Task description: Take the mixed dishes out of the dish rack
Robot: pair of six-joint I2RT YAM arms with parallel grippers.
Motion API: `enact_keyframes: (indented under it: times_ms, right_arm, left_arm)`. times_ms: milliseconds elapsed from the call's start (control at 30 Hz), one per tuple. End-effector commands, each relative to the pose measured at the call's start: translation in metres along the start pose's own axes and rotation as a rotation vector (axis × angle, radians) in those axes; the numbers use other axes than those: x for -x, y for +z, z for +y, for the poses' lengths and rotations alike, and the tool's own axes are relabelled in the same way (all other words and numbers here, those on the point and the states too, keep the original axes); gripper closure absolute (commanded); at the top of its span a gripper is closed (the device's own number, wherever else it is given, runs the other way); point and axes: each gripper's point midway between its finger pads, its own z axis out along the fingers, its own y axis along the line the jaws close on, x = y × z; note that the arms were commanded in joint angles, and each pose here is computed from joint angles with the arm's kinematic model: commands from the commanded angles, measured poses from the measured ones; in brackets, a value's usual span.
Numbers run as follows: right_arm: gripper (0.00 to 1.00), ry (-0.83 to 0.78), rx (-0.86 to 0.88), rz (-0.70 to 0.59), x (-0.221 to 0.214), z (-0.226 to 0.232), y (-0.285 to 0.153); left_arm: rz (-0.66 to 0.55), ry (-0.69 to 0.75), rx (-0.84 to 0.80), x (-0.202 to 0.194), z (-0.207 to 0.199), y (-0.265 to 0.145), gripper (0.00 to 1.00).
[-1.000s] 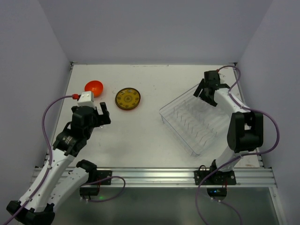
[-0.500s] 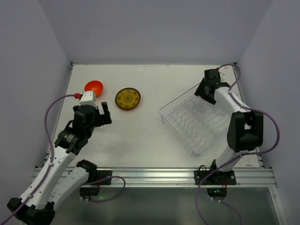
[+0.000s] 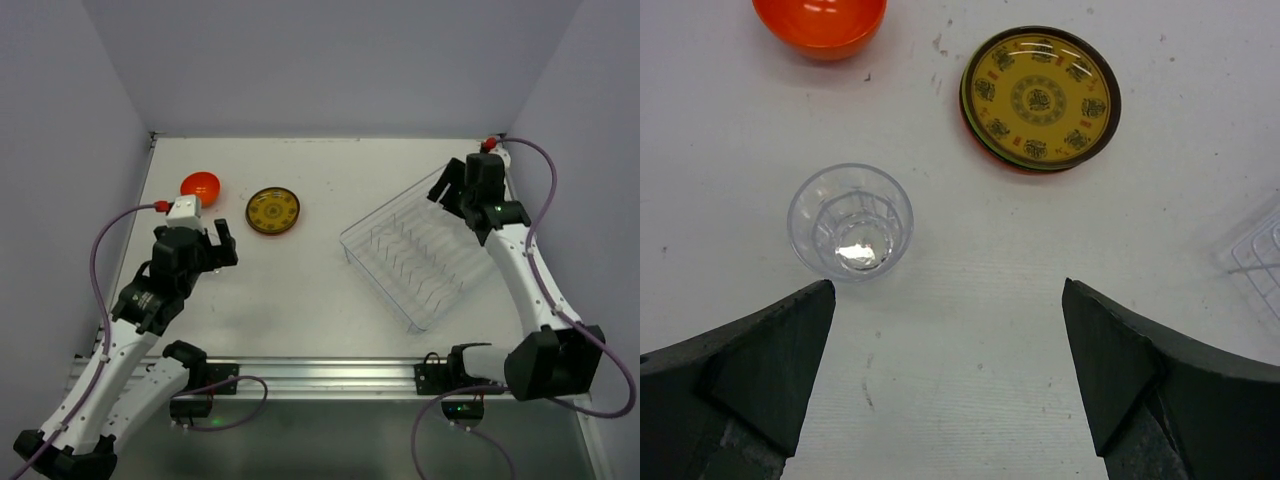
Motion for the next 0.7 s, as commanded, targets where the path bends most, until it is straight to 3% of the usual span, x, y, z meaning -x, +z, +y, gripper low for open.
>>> enact_keyframes:
  times_ms: [0,67,133,167,200,233,267,367,533,667]
  right_arm:
    - [1.00,-0.001,0.193,-0.109,0.022,0.024,-0.053]
    - [1.00,-0.003,0.350,-0.115,0.011,0.040,-0.074]
    - [1.00,0.008,0.716,-0.123,0.006,0.088,-0.127]
    - [1.00,0.010,0.823,-0.067,-0.014,0.097,-0.133]
    - [1.00,0.011,1.046,-0.014,-0.021,0.121,-0.168]
    - [1.00,0.018,1.129,0.042,-0.037,0.127,-0.175]
    - [1.00,0.016,1.202,0.064,-0.043,0.134,-0.186]
    - [1.00,-0.012,1.381,0.123,-0.059,0.159,-0.219]
    - [1.00,-0.044,1.498,0.109,-0.081,0.178,-0.246]
    - [1.00,-0.036,1.476,0.117,-0.094,0.183,-0.233]
  left_arm:
    - [-0.069,0.006,-0.090,0.019,-0.015,-0.008,0.00]
    - [-0.081,0.024,-0.203,0.022,-0.033,-0.016,0.00]
    - [-0.095,-0.038,-0.312,0.037,-0.054,-0.029,0.00]
    - [-0.043,-0.094,-0.504,0.032,-0.087,-0.046,0.00]
    - [-0.112,-0.137,-0.657,0.051,-0.113,-0.061,0.00]
    - [-0.001,-0.224,-0.872,0.025,-0.142,-0.075,0.00]
    - [-0.208,-0.256,-1.093,0.064,-0.163,-0.105,0.00]
    - [-0.244,-0.421,-1.381,0.048,-0.178,-0.126,0.00]
    - [-0.184,-0.446,-1.480,0.040,-0.217,-0.142,0.00]
    - [-0.164,-0.461,-1.506,0.034,-0.240,-0.156,0.00]
